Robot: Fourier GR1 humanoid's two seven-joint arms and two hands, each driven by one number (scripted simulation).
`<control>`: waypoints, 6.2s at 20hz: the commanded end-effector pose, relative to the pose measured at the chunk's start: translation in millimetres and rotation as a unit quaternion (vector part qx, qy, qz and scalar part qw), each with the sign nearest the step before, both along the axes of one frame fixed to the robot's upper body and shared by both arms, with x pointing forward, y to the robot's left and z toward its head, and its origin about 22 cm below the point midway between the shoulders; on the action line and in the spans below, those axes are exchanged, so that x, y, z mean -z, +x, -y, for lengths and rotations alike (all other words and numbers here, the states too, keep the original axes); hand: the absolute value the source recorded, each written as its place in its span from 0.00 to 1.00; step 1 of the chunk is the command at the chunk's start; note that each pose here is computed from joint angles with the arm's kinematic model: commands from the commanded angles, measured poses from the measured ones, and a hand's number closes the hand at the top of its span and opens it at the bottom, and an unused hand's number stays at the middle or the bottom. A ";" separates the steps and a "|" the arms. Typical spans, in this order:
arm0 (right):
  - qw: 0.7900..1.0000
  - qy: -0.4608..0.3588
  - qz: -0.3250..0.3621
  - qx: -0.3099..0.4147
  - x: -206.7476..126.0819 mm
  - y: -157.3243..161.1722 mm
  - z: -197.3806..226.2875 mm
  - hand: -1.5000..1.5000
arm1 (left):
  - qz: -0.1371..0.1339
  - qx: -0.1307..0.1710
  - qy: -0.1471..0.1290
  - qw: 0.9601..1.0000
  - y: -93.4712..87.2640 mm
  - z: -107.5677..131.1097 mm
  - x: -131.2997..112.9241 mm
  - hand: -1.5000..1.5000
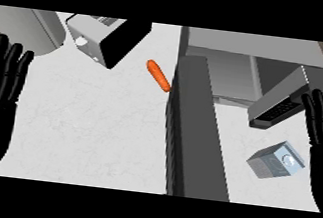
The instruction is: Pick up the milk, place it into the microwave and close the microwave
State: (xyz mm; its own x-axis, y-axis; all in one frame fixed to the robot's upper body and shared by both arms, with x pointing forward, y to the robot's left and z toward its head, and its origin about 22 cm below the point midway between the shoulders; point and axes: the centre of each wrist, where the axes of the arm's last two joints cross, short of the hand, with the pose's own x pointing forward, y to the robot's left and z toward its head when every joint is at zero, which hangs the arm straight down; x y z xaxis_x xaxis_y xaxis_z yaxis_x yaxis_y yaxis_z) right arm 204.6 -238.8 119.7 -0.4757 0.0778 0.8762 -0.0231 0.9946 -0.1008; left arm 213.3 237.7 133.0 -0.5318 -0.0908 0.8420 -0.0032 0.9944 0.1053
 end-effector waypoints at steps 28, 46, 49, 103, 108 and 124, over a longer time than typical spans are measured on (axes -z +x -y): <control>0.985 -0.032 -0.089 -0.142 25.2 -16.9 144.7 0.00 | -0.082 0.020 -0.098 0.992 -122.2 -32.8 -4.8 0.00; 0.982 -0.082 -0.158 -0.061 157.4 -2.1 173.2 0.00 | -0.083 0.034 -0.100 0.991 -153.2 -54.3 13.1 0.00; 0.980 -0.088 -0.167 -0.059 161.9 15.8 182.3 0.00 | -0.084 0.037 -0.096 0.991 -167.1 -54.2 13.8 0.00; 0.996 -0.038 -0.083 -0.018 231.0 113.9 31.6 1.00 | -0.101 0.056 -0.121 0.986 -189.2 -56.4 12.5 0.00; 0.997 -0.041 -0.071 -0.011 194.6 153.0 29.9 1.00 | -0.105 0.051 -0.109 0.987 -178.5 -70.9 20.1 0.00; 0.990 -0.107 -0.089 0.018 116.9 213.6 23.2 1.00 | -0.088 0.073 -0.101 0.988 -153.6 -80.8 32.1 0.00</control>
